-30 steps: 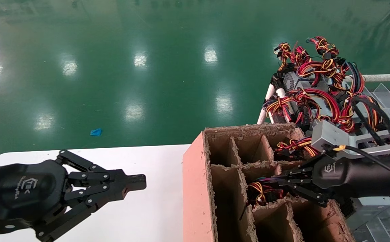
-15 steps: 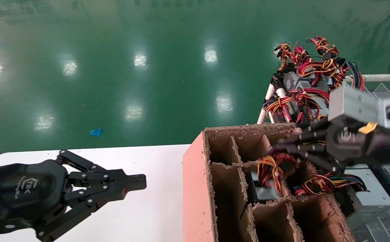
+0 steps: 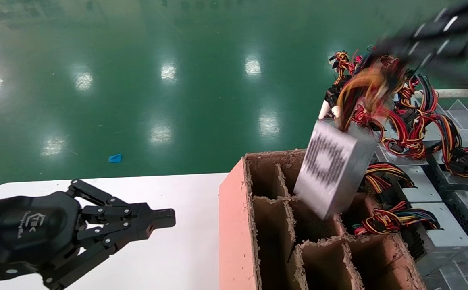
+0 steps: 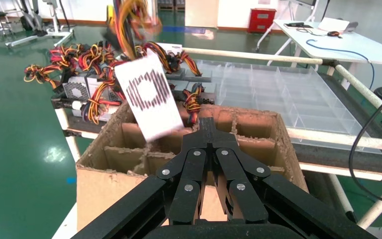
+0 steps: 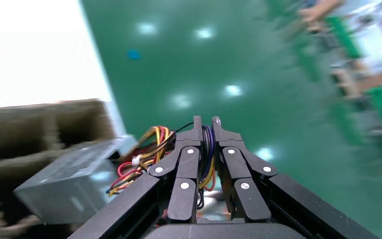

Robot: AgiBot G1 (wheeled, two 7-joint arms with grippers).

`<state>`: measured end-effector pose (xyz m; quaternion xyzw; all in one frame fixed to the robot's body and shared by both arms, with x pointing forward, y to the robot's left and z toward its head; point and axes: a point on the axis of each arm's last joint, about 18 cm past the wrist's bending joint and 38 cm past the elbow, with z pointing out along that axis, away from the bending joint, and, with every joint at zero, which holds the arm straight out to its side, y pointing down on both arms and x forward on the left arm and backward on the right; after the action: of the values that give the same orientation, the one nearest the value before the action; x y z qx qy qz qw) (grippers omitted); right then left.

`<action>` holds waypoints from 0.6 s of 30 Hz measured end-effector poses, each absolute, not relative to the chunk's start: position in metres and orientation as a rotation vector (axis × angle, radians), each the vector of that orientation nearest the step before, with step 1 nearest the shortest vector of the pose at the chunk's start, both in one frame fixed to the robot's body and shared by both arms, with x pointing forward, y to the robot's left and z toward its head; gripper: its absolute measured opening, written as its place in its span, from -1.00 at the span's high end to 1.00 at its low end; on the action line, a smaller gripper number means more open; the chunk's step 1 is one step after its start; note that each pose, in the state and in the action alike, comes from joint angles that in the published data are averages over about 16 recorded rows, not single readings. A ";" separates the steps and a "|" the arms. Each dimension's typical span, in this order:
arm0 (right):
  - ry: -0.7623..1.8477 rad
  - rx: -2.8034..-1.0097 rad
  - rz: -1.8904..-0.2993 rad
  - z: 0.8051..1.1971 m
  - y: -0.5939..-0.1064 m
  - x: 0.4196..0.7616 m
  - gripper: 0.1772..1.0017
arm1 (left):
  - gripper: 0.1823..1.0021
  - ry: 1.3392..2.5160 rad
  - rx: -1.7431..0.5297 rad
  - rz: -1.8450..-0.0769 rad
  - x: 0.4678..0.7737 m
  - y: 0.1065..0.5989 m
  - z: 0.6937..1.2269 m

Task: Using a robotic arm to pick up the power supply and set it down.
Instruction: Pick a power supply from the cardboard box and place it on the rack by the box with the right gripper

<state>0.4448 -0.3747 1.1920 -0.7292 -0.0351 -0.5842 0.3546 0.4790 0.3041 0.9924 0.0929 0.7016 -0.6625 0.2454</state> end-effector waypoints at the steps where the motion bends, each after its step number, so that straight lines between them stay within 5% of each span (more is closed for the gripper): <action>1: -0.088 -1.865 -1.545 1.198 -0.379 0.441 0.92 | 0.98 1.915 0.253 -1.808 0.479 0.304 0.992; 18: 0.187 -1.542 -1.941 1.261 -0.477 0.400 0.92 | 0.98 1.915 0.253 -1.808 0.479 0.304 0.992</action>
<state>0.3997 -0.4768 1.2610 -0.5873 0.0711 -0.7391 0.3221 0.4790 0.3041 0.9924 0.0929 0.7016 -0.6625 0.2454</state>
